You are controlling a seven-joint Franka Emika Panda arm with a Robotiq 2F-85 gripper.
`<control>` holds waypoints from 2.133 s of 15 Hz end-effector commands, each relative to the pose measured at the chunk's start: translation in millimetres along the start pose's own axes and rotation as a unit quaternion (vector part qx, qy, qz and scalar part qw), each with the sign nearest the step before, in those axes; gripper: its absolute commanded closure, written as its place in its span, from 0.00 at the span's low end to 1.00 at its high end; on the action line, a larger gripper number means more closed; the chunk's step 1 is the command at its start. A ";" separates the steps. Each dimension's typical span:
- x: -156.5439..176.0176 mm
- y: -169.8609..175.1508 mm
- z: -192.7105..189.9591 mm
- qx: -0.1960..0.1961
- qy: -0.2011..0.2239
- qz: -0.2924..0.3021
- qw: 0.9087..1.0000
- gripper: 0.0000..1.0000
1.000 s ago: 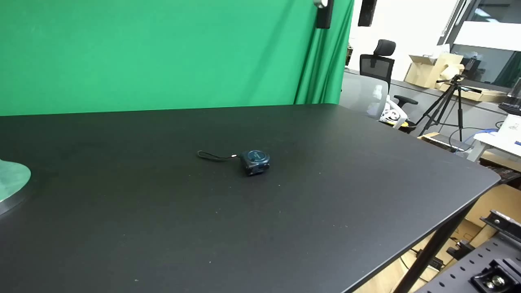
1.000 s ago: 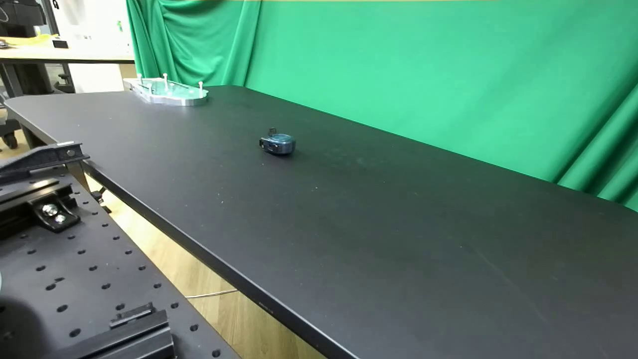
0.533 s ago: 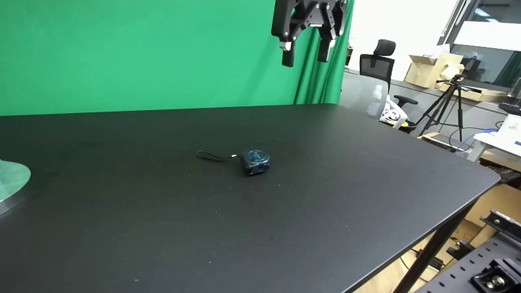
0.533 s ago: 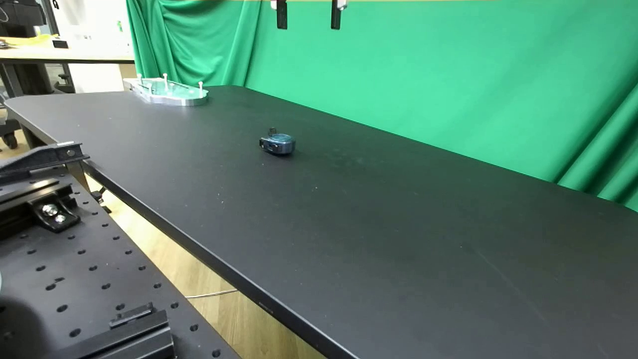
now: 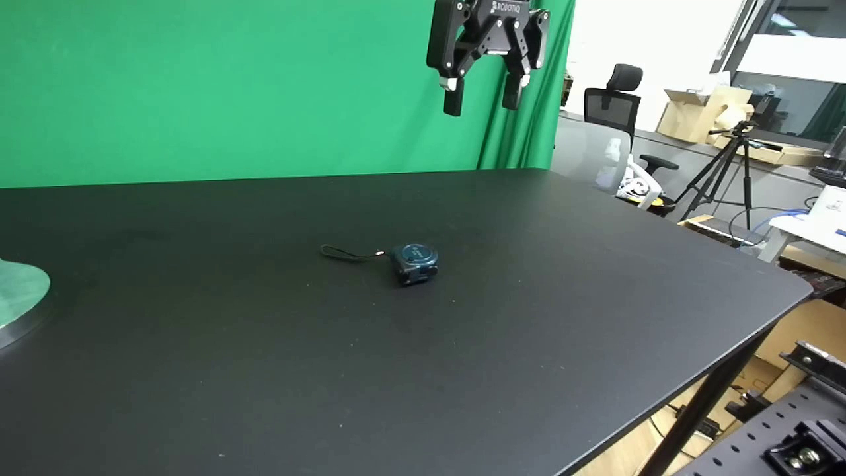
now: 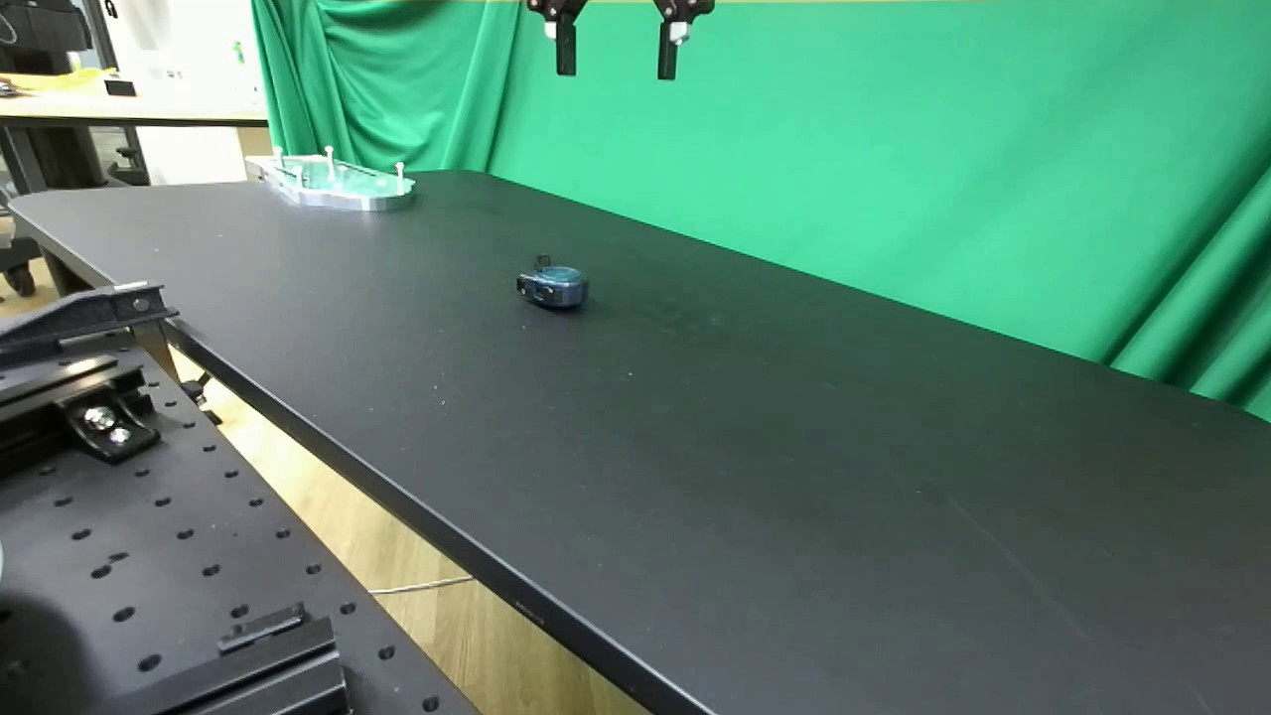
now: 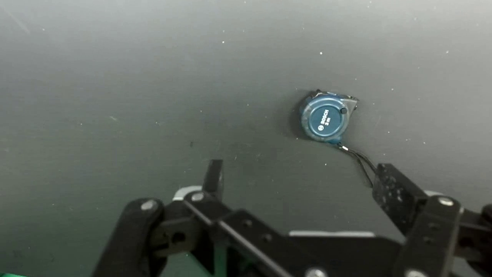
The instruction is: Move the black measuring tape to the right
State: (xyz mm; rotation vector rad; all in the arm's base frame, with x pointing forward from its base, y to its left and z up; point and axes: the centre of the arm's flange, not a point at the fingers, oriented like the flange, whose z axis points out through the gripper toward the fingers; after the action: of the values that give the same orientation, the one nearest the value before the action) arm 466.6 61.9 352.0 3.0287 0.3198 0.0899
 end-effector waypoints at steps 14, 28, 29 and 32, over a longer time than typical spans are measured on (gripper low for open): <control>68.4 -35.8 138.9 0.066 0.026 0.032 0.997 0.00; 49.8 -85.2 163.2 0.064 -0.005 0.072 0.995 0.00; 46.5 -84.9 162.3 0.059 -0.003 0.077 0.995 0.00; 36.1 -78.3 163.4 0.054 -0.004 0.101 0.993 0.00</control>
State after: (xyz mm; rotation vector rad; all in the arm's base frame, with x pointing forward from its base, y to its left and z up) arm 511.7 137.6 174.8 3.1788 0.1238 0.0525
